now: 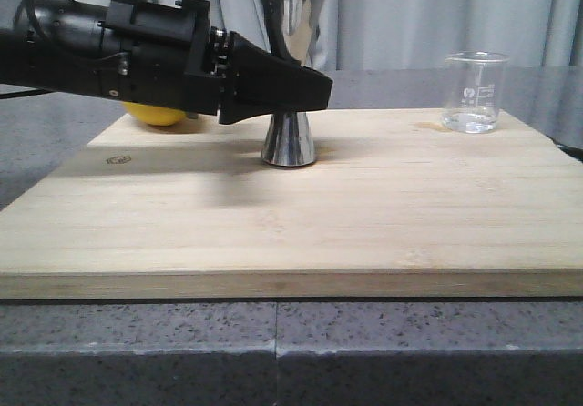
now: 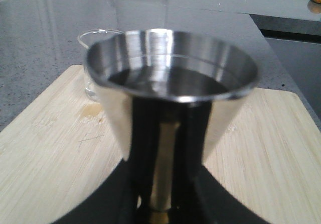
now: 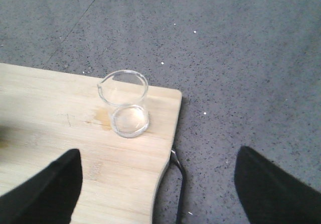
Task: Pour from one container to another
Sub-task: 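Open the right gripper and withdraw it from the beaker, then open the left gripper and withdraw it from the jigger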
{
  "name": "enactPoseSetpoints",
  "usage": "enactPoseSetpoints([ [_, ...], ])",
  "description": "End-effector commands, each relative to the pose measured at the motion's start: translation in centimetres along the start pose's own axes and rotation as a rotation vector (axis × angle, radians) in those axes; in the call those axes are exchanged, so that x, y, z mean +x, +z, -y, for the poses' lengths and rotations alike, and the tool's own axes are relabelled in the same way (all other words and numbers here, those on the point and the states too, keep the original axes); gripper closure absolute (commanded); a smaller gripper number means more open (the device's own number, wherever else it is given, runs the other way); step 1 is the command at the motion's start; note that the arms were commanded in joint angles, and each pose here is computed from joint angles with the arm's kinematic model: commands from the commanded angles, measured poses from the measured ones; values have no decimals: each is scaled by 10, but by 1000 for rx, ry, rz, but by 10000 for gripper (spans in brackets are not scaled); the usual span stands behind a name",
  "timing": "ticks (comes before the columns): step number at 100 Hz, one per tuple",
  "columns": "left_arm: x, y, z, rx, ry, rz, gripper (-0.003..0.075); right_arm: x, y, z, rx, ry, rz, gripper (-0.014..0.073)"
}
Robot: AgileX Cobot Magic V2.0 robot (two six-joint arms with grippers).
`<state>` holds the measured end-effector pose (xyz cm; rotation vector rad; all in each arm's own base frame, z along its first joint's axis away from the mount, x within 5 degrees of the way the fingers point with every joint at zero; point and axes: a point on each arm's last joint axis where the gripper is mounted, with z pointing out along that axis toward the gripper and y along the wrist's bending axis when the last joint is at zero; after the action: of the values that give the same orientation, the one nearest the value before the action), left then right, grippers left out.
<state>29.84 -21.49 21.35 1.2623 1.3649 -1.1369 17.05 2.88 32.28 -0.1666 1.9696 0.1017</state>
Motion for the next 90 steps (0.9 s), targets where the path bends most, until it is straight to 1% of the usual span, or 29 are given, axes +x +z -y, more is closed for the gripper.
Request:
enactPoseSetpoints([
  [1, -34, -2, 6, 36, 36, 156, 659, -15, -15, 0, -2, -15, 112, 21],
  [29, -34, -2, 6, 36, 36, 156, 659, -16, -33, 0, 0, -15, 145, 21],
  [90, -34, -2, 6, 36, 36, 156, 659, -18, -33, 0, 3, -24, 167, 20],
])
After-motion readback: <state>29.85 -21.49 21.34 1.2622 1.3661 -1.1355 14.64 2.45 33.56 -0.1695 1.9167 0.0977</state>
